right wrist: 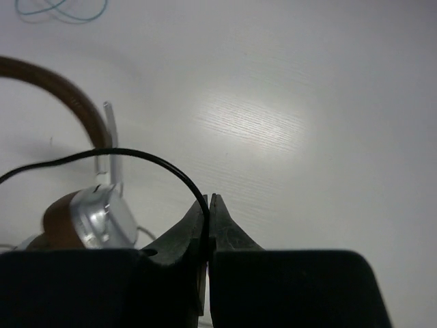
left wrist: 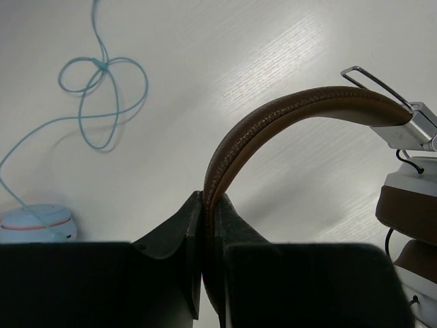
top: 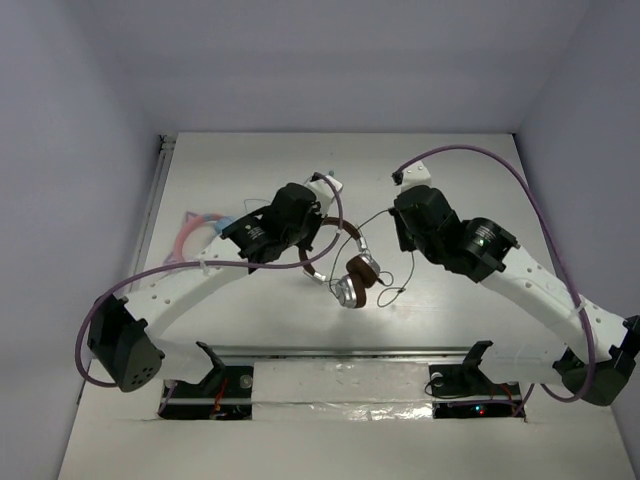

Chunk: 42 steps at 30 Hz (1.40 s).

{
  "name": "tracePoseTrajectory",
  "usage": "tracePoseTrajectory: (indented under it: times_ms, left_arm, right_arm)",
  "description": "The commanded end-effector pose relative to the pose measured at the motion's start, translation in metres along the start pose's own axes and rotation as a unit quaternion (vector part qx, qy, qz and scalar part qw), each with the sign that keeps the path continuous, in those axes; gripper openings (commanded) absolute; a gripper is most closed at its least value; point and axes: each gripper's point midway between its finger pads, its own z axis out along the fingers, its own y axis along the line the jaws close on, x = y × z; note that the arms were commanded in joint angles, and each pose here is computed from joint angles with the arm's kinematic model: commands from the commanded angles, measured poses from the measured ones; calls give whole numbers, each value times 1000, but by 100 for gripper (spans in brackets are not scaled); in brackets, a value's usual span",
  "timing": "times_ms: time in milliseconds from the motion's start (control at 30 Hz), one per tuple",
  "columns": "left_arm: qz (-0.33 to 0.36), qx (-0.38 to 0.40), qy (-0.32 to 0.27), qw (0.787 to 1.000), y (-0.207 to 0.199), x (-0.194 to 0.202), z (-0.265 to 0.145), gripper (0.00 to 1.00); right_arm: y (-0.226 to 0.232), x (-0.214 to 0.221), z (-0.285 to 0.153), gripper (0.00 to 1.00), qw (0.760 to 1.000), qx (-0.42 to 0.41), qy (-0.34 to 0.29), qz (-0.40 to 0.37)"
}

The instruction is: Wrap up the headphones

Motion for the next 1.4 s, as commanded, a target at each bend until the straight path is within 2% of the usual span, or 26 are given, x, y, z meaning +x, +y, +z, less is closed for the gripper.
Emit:
tracePoseTrajectory:
  times_ms: [0,200,267,333,567,733,867,967,1167,1367]
  left_arm:
    - [-27,63,-52,996,-7,-20,-19,0]
    - [-52,152,-94,982,-13,-36,-34,0]
    - [-69,159,-100,980,-6,-38,-34,0]
    - [-82,197,-107,971,-13,-42,-38,0]
    - [-103,258,-154,948,-10,-65,-60,0]
    - [-128,235,-170,948,14,-78,-61,0]
    - [-132,282,-189,931,3,-90,-71,0]
    - [-154,255,-201,933,22,-99,-72,0]
    - [-189,268,-236,915,31,-128,-83,0]
    - [-224,254,-279,898,42,-154,-89,0]
  right_arm:
    - [-17,-28,5,0,994,22,-70,77]
    - [-21,-22,25,0,987,25,-95,127]
    - [-14,-18,30,0,986,13,-94,134]
    - [-10,-14,36,0,984,3,-105,145]
    - [-4,-12,42,0,975,-25,-130,176]
    - [-1,-5,43,0,966,-40,-138,213]
    - [18,11,54,0,964,-78,-120,225]
    - [26,16,55,0,957,-102,-126,239]
    - [51,20,60,0,947,-166,-129,242]
    - [77,6,51,0,921,-251,-169,247]
